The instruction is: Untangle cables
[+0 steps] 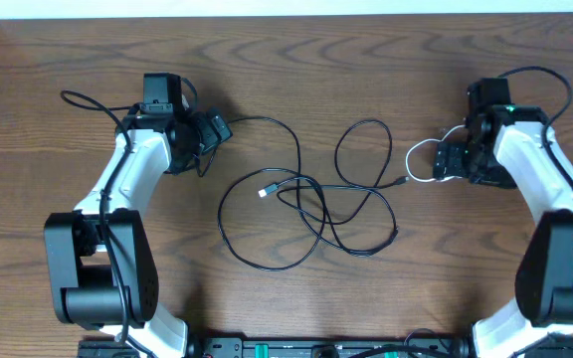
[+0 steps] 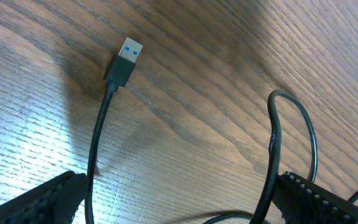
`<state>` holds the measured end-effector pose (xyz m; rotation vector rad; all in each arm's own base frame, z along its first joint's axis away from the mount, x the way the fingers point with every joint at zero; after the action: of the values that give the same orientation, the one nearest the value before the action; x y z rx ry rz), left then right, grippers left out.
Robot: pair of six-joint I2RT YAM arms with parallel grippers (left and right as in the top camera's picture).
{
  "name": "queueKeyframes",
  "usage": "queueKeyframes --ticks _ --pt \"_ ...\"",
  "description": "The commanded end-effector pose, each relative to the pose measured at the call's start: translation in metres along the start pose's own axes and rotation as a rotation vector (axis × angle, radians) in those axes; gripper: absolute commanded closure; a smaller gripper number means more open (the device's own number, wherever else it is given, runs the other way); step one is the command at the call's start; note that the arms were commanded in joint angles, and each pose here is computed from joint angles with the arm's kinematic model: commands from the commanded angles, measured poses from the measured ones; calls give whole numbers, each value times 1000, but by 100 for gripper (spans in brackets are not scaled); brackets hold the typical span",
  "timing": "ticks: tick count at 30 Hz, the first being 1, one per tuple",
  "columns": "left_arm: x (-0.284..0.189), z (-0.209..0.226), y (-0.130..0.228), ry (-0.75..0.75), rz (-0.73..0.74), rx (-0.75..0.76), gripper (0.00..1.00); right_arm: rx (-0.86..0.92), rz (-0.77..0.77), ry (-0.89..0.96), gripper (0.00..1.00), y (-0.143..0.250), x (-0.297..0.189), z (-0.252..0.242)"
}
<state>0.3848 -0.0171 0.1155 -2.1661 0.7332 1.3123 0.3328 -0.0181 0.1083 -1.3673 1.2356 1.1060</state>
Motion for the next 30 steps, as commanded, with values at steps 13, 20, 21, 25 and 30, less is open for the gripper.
queueKeyframes --ticks 13,20,21,25,30 --pt "-6 -1 -1 6 -19 -6 0 -12 31 -206 42 -10 34 24" --pt "-6 -1 -1 5 -20 -6 0 -11 32 -208 99 -10 33 24" --pt "-6 -1 -1 5 -20 -6 0 -11 31 -211 99 -9 32 24" --pt "-6 -1 -1 6 -19 -6 0 -9 -2 -208 99 -11 20 22" --pt "-6 -1 -1 6 -20 -6 0 -5 -169 -197 99 -19 -28 15"
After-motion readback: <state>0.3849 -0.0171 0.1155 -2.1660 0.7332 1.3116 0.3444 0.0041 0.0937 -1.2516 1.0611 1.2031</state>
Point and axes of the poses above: each gripper's point midway between its finger pads, its own x axis out along the fingers, its own z axis along the line the jaws close on, y = z × x, the point moved 6 cm from there along -x, back along the fingers, and after that the axes turned 15 degrees about -x, right-handed, at the moved point
